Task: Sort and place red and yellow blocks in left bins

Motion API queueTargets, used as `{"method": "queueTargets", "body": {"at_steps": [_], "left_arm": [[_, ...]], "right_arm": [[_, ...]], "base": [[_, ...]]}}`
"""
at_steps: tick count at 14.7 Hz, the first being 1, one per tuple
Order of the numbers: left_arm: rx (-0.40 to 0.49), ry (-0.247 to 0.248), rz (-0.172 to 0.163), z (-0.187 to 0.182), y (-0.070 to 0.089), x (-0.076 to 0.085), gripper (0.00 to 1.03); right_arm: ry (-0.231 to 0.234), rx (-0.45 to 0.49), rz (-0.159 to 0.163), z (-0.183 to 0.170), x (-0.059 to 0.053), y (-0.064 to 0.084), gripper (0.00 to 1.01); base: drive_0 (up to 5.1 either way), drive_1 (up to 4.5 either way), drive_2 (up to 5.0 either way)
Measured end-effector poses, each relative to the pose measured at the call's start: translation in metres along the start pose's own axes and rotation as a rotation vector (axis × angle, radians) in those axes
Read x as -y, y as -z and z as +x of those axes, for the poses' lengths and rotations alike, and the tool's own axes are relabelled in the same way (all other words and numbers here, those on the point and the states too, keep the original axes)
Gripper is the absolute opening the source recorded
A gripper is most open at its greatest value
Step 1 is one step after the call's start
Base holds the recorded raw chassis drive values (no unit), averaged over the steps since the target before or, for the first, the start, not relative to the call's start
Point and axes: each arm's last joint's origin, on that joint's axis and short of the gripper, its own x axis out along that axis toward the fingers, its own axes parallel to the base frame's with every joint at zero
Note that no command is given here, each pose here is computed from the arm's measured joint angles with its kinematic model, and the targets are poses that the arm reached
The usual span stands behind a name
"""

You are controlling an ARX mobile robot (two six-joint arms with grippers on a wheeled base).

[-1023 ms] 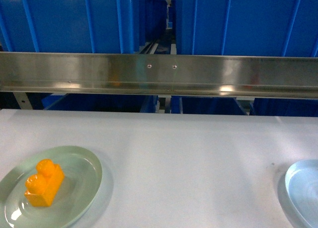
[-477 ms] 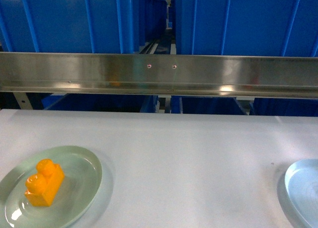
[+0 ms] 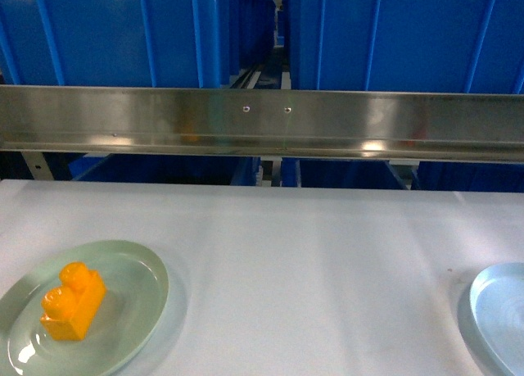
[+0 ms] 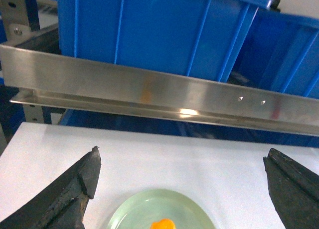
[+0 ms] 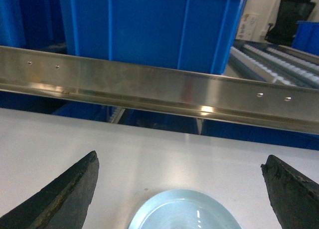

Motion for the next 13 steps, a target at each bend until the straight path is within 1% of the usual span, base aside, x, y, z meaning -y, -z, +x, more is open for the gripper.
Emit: {"method": "queueTargets", "body": {"at_steps": [1, 2, 4, 6, 7, 8, 9, 10, 11, 12, 13], "left_arm": [[-0.024, 0.002, 0.028, 0.011, 0.001, 0.0, 0.98], [-0.057, 0.0, 0.042, 0.024, 0.001, 0.002, 0.98], [-0.116, 0.015, 0.049, 0.041, 0.011, 0.012, 0.98], [-0.159, 0.042, 0.075, 0.055, 0.022, 0.023, 0.98], [-0.168, 0.047, 0.093, 0.061, 0.027, 0.026, 0.98], [-0.175, 0.05, 0.105, 0.069, 0.032, 0.028, 0.98], [-0.173, 0.042, 0.112, 0.076, 0.034, 0.026, 0.98], [-0.165, 0.031, 0.131, 0.083, 0.037, 0.025, 0.98], [-0.152, 0.012, 0.147, 0.087, 0.038, 0.024, 0.98], [-0.15, 0.006, 0.162, 0.087, 0.038, 0.024, 0.98], [-0.15, 0.006, 0.166, 0.087, 0.038, 0.024, 0.98]], "right_arm": [[-0.013, -0.036, -0.014, 0.015, 0.0, 0.002, 0.98], [-0.02, -0.088, -0.025, 0.029, -0.001, 0.008, 0.98], [-0.021, -0.113, -0.058, 0.046, -0.002, 0.015, 0.98], [-0.03, -0.162, -0.073, 0.054, -0.003, 0.029, 0.98], [-0.031, -0.168, -0.089, 0.058, -0.005, 0.033, 0.98], [-0.039, -0.185, -0.098, 0.065, -0.007, 0.038, 0.98], [-0.046, -0.207, -0.104, 0.07, -0.009, 0.043, 0.98], [-0.049, -0.217, -0.111, 0.075, -0.01, 0.047, 0.98], [-0.043, -0.221, -0.112, 0.077, -0.01, 0.049, 0.98], [-0.041, -0.228, -0.117, 0.078, -0.009, 0.051, 0.98], [-0.025, -0.233, -0.116, 0.079, -0.005, 0.054, 0.98]], "base": [[0.0, 0.0, 0.0], [0.0, 0.0, 0.0], [0.0, 0.0, 0.0], [0.0, 0.0, 0.0], [0.0, 0.0, 0.0], [0.0, 0.0, 0.0], [0.0, 0.0, 0.0], [0.0, 0.0, 0.0], [0.0, 0.0, 0.0], [0.0, 0.0, 0.0], [0.0, 0.0, 0.0]]}}
